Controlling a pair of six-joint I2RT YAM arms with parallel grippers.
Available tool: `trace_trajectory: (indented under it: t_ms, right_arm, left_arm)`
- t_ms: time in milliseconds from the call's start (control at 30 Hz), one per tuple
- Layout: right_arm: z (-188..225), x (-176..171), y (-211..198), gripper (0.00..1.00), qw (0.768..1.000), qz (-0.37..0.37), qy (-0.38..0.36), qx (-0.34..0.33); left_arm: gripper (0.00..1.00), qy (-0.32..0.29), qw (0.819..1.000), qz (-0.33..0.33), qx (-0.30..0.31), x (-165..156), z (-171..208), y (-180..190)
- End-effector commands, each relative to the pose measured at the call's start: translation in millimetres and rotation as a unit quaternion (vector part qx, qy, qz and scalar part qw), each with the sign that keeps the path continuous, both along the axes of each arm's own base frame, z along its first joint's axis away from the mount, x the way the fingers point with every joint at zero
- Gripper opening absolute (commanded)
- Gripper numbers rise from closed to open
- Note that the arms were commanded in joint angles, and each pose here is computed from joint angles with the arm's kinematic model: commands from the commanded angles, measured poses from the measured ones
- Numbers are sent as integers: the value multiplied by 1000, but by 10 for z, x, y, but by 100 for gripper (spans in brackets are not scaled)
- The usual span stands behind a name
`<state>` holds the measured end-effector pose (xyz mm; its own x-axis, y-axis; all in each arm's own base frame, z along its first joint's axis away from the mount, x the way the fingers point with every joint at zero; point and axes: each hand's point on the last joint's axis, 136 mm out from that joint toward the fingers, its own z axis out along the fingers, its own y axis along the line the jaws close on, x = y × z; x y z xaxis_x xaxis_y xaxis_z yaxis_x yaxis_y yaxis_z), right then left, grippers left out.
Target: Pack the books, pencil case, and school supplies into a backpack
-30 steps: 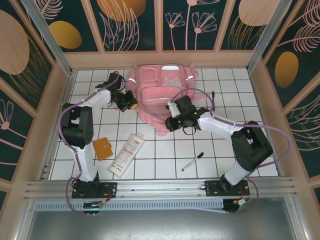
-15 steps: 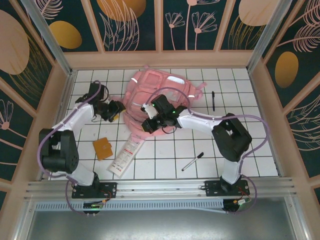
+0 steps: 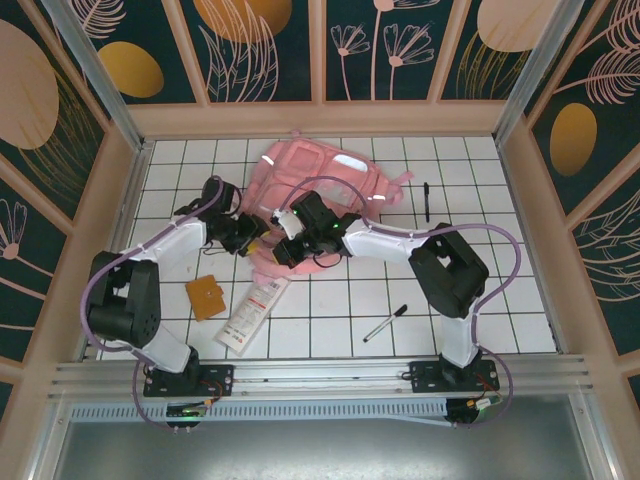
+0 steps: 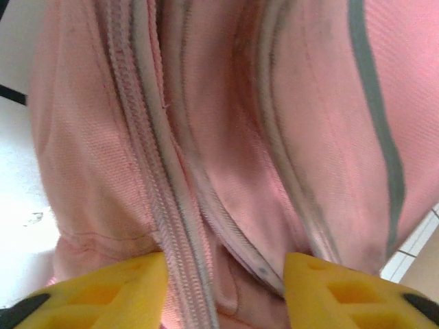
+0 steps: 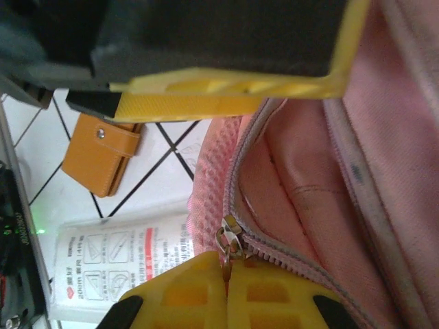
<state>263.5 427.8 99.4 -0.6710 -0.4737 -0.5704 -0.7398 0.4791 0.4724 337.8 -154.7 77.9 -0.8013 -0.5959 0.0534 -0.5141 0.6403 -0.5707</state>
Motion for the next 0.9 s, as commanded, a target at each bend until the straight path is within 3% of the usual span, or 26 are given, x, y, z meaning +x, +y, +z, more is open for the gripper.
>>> trace_trajectory:
  t_ms: [0, 100, 133, 233, 333, 533, 667, 867]
  right_arm:
    - [345, 140, 172, 0, 998, 0, -52, 36]
    - [286, 183, 123, 0, 998, -4, -66, 19]
    - [278, 197, 104, 0, 998, -6, -67, 11]
    - [278, 224, 52, 0, 997, -15, -75, -4]
    - [243, 229, 27, 0, 996, -10, -87, -11]
    - [268, 273, 57, 0, 995, -17, -100, -12]
    - [241, 354, 30, 0, 993, -28, -114, -33]
    - [363, 250, 138, 0, 994, -3, -113, 6]
  left_arm:
    - [35, 19, 999, 19, 29, -53, -176, 105]
    - [23, 20, 999, -4, 39, -82, -210, 112]
    - [24, 36, 998, -26, 38, -162, -263, 87]
    - [42, 80, 994, -64, 42, -367, -354, 84]
    - [50, 97, 992, -60, 62, -543, -433, 183]
    - [53, 100, 991, -37, 82, -520, -327, 266]
    - [55, 90, 987, -27, 128, -460, -238, 432]
    - [55, 81, 991, 6, 107, -371, -282, 415]
